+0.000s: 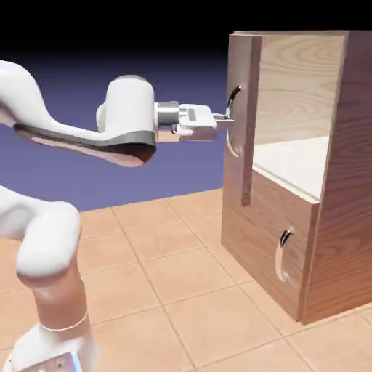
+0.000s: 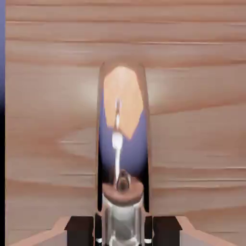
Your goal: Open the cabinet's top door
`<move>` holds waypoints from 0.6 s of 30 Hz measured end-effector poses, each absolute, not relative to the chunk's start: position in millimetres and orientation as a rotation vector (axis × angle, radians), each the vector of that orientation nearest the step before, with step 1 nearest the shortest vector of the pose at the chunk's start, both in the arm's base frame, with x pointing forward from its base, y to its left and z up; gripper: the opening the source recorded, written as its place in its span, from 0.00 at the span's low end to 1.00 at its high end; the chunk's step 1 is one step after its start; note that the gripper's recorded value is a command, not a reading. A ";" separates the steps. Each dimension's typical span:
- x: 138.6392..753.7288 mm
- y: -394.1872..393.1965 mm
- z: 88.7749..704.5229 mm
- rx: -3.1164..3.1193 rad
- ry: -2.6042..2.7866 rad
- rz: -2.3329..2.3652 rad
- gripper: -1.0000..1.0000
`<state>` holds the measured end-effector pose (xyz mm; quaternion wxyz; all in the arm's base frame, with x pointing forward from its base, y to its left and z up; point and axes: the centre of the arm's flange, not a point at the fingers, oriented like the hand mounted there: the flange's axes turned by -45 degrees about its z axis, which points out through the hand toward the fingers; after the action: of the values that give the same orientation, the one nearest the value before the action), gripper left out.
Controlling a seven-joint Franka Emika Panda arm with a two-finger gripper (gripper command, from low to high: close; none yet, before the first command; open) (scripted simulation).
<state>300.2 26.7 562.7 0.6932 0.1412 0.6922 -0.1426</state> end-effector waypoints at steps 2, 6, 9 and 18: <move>294.3 32.6 562.7 0.331 1.544 -0.334 0.00; 284.5 42.8 562.7 0.358 1.539 -0.362 0.00; 277.4 50.7 562.7 0.378 1.536 -0.382 0.00; 246.9 89.9 562.3 0.469 1.516 -0.480 0.00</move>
<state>246.9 89.9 562.3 0.6757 0.2084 0.6741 -0.2133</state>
